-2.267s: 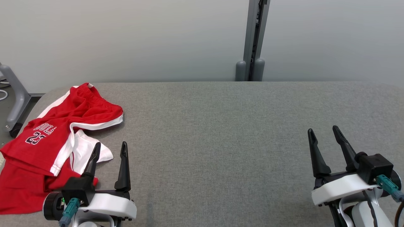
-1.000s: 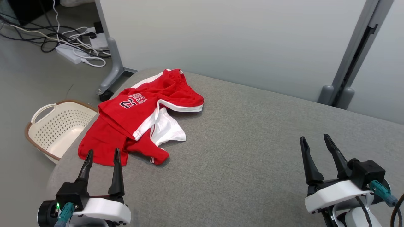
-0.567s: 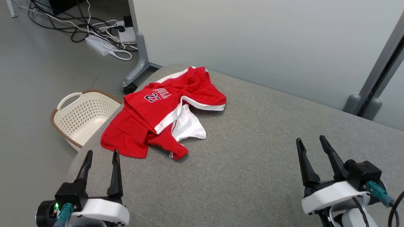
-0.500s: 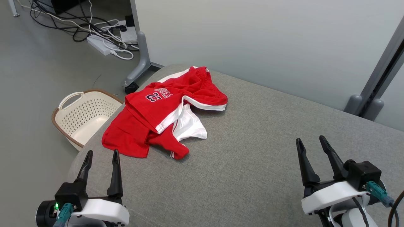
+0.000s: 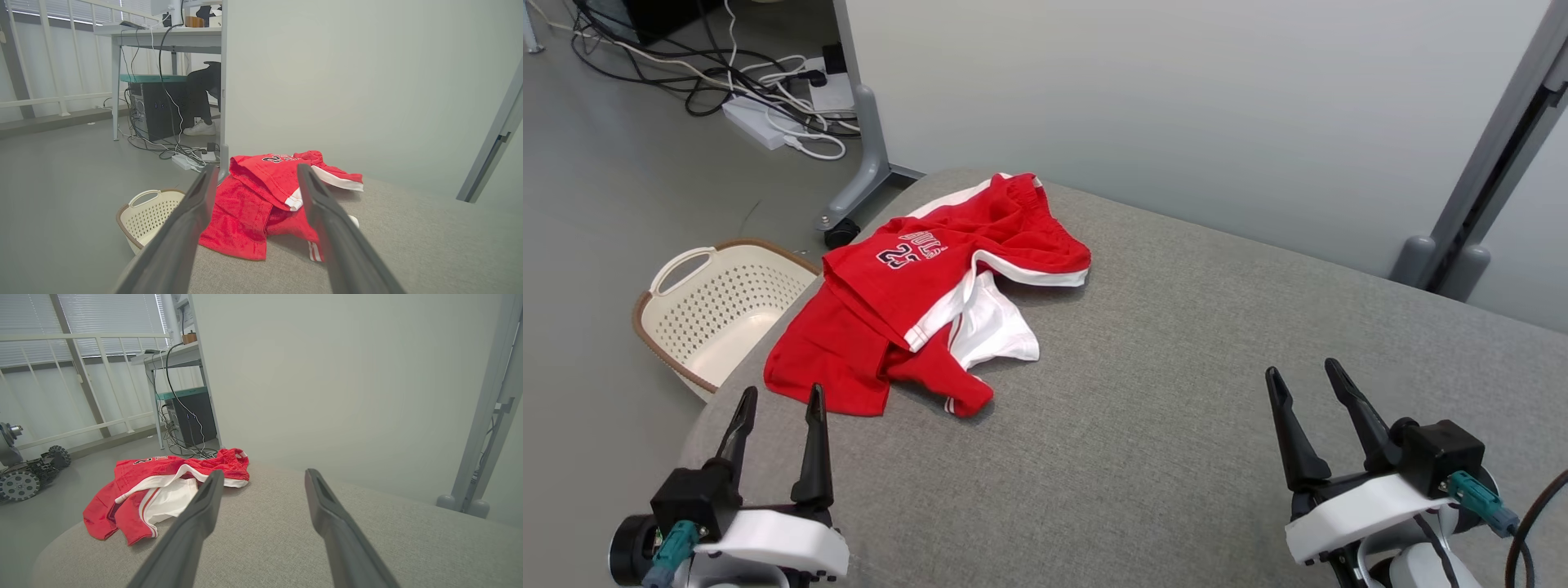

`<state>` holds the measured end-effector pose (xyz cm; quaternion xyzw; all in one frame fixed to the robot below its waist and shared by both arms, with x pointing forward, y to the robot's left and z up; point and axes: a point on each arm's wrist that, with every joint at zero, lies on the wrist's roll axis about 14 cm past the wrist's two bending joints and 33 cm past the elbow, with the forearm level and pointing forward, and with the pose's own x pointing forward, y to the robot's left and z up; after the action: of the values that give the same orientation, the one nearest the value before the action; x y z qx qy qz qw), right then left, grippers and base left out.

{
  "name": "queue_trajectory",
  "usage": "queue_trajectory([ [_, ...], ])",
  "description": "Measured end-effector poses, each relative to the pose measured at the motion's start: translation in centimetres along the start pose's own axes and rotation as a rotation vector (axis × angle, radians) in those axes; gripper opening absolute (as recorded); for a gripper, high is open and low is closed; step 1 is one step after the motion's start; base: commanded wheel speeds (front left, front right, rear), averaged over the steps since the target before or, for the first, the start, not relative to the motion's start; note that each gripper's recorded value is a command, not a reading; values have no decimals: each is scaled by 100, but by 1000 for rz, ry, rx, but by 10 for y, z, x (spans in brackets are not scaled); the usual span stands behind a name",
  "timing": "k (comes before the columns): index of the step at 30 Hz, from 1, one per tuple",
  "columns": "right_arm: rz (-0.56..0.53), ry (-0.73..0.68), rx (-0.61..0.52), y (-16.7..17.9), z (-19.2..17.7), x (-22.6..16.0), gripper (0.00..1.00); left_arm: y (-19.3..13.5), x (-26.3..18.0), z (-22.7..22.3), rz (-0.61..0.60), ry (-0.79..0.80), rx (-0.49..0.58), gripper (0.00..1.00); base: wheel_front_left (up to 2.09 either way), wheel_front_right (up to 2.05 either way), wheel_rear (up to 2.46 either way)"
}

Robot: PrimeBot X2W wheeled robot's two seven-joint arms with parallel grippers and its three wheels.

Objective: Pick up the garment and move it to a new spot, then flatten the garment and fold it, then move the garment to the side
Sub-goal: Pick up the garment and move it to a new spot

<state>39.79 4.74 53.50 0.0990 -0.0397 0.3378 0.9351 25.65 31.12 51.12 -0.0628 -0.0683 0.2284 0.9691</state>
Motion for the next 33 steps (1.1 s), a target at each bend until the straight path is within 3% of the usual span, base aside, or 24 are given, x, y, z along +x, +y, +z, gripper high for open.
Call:
queue_trajectory([
  [14,-120,-9,22,-41,2,-20,100,-52,89,58,-254,-7,111,100,0,0,0],
  [20,-158,-26,45,-57,5,-23,100,-87,131,76,-346,46,167,100,0,0,0],
  [24,-191,-51,51,-73,12,-26,100,-101,161,77,-368,104,149,100,0,0,0],
  [28,-224,-78,61,-90,19,-29,100,-120,186,63,-400,200,139,100,0,0,0],
  [29,-237,-121,39,-104,34,-27,100,-135,209,43,-420,287,136,100,0,0,0],
  [33,-257,-160,15,-119,47,-29,100,-146,228,7,-419,414,116,100,0,0,0],
])
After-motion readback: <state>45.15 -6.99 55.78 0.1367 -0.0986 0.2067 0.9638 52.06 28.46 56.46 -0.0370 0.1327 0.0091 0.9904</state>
